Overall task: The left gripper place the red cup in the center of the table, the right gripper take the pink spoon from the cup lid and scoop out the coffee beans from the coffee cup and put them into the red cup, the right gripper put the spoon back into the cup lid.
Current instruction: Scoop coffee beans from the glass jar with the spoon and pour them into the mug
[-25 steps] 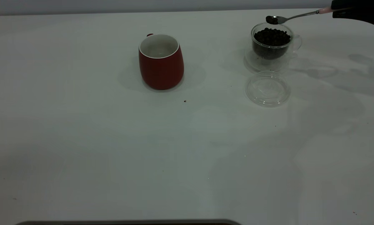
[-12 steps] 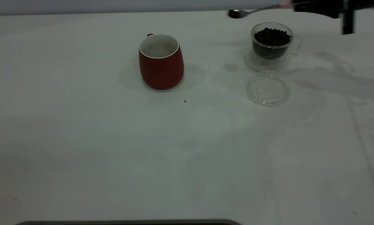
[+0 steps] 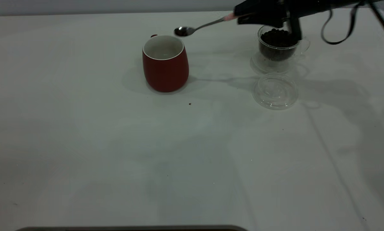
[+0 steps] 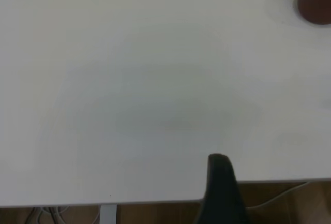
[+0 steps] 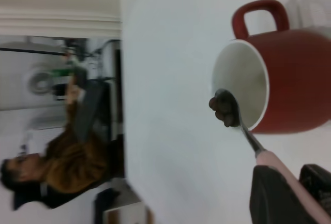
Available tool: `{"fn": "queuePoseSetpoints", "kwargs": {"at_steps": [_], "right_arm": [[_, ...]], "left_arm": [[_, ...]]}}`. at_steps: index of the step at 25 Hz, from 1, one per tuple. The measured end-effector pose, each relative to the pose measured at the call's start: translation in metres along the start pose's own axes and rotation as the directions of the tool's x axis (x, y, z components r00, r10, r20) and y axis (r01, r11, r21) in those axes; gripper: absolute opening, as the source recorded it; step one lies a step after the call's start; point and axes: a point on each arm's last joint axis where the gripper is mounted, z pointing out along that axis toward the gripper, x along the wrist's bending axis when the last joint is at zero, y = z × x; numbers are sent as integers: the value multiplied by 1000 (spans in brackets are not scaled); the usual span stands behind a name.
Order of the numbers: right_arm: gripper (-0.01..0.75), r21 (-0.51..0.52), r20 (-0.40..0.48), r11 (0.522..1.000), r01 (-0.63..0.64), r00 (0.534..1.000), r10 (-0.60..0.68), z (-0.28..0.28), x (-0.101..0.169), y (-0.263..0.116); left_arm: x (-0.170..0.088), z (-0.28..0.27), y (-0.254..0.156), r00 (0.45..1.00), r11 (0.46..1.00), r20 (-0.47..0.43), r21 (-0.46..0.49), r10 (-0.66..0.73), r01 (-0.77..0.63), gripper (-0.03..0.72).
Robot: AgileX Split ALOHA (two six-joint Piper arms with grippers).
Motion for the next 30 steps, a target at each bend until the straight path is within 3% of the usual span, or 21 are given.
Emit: {"fn": "queuePoseSetpoints", "kwargs": {"at_steps": [7,10,15,23,28,30], "right_arm": [[101,-89,80,989,114,991,-107,22,6,-2],[101,-87,103,969,232,969,-223,24,7,-2],[101,-39,110,908,417,905,-411,32,16,-9],[101,-11,119,763,647,758,-641,23,44,-6],[101,99,50,729,677,728,-683,0,53,-9],[101,140,18,737,661,742,-670,-22,49,-4]], "left_arm": [[0,0,0,1000,1000,0,0,0,0,587],[0,0,0,1000,1000,0,0,0,0,587],[0,0,0,1000,1000,0,0,0,0,587],[0,0,0,1000,1000,0,0,0,0,587],[0,0,0,1000,1000,0,0,0,0,587],[0,0,0,1000,1000,0,0,0,0,587]]}}
